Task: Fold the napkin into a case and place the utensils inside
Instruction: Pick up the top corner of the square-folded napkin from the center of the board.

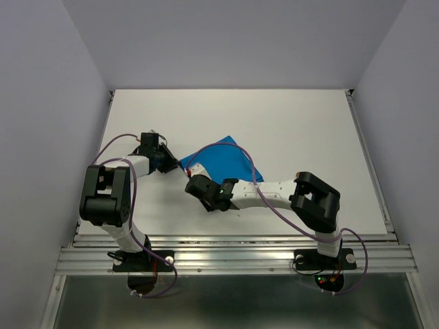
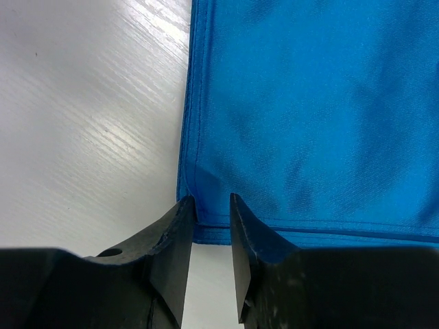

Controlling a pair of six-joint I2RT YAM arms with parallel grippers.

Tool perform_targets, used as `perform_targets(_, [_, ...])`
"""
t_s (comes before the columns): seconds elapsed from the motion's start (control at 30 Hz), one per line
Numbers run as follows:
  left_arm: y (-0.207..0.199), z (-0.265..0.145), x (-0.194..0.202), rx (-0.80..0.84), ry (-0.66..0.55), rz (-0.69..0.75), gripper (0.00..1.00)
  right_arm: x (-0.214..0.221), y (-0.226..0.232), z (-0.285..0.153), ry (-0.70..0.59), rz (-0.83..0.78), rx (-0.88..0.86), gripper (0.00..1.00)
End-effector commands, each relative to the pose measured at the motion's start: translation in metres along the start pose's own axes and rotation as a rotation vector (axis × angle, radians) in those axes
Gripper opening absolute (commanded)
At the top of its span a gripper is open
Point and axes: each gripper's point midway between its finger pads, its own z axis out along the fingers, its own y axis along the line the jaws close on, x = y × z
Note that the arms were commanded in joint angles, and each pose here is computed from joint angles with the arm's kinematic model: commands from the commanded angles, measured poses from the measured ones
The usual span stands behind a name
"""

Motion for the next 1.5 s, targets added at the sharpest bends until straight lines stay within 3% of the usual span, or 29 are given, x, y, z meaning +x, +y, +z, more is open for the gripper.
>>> perform_targets(0.0, [0.004,0.003,0.001,-0.02,0.017,0.016,0.33,-0.013,0.004,0.0,-0.034,0.0,0.011,0.33])
perform_targets(0.47, [0.002,0.002,0.001,-0.01,0.02,0.013,0.33,-0.003,0.019,0.001,0.0,-0.01,-0.078,0.31])
perform_targets(0.63, [0.002,0.002,0.002,-0.008,0.021,0.013,0.33,-0.003,0.016,0.004,-0.004,-0.001,-0.055,0.2])
perform_targets(0.83, [0.001,0.0,0.001,-0.004,0.019,0.016,0.33,-0.018,-0.001,-0.003,-0.065,0.016,0.031,0.01])
perform_targets(1.2, [-0.006,-0.008,-0.004,0.012,0.008,0.026,0.33,-0.072,-0.014,-0.031,-0.236,0.086,0.037,0.01])
perform_targets(1.47, [-0.012,-0.015,-0.007,0.026,-0.003,0.033,0.33,-0.102,-0.034,-0.023,-0.263,0.145,0.039,0.01])
